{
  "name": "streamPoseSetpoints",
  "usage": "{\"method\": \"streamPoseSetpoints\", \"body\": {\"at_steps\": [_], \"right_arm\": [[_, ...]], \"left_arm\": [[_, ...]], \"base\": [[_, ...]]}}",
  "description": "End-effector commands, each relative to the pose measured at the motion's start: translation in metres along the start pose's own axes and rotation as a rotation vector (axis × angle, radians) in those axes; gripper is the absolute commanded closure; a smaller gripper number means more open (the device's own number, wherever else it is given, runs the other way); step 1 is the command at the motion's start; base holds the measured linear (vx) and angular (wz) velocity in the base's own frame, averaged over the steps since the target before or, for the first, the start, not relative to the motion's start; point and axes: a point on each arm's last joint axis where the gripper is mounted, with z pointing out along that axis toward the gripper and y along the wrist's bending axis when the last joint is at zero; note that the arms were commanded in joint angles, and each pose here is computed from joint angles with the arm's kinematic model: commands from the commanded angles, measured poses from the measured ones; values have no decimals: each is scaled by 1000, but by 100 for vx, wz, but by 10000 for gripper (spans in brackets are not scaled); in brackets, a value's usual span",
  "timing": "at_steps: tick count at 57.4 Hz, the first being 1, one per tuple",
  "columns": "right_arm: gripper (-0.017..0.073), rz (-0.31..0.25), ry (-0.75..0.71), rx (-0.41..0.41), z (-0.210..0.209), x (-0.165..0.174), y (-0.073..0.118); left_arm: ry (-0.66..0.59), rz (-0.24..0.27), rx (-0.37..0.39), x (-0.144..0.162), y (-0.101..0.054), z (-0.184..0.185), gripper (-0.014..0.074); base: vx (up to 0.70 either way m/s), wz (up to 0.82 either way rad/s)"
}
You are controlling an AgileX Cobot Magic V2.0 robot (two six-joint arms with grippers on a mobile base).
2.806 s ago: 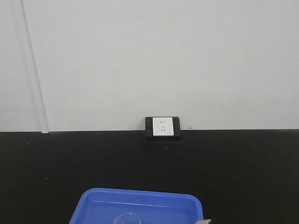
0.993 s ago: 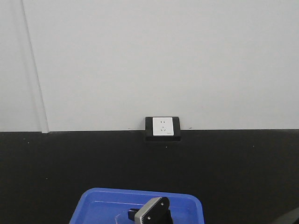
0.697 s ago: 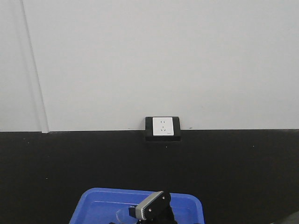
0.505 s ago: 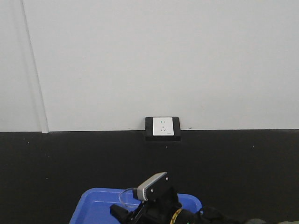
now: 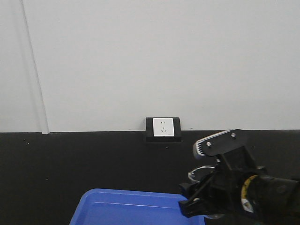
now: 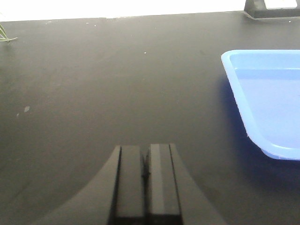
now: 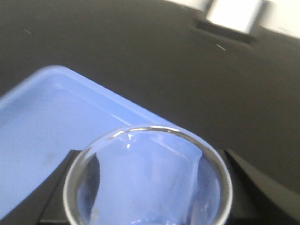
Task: Move beaker to silver tray on left bench
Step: 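Raise the held beaker and retract the right arm toward the body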
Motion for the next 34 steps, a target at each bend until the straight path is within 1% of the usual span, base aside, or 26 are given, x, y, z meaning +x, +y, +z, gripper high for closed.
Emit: {"method": "streamPoseSetpoints", "body": {"at_steps": [1,8,15,23,29,34], "right_arm": [[566,4,-77,35,-41,-15,-10],[564,-26,-138,61,-82,-14,-18],[564,-5,-194,71,-115,-2,-24],[564,40,-240,76,-141,17,-30],[563,78,-276,97,-155,31,-35],[563,144,-283,121,-163,41,-39]], "left_arm": [[-65,-1,8,1,-1,2,592],[-65,-1,8,1,-1,2,592],[-65,-1,8,1,-1,2,592],[-65,-1,8,1,-1,2,592],[-65,-1,8,1,-1,2,592],[-65,-1,8,1,-1,2,592]], "base": [[0,0],[0,0],[0,0],[0,0],[0,0],[0,0]]}}
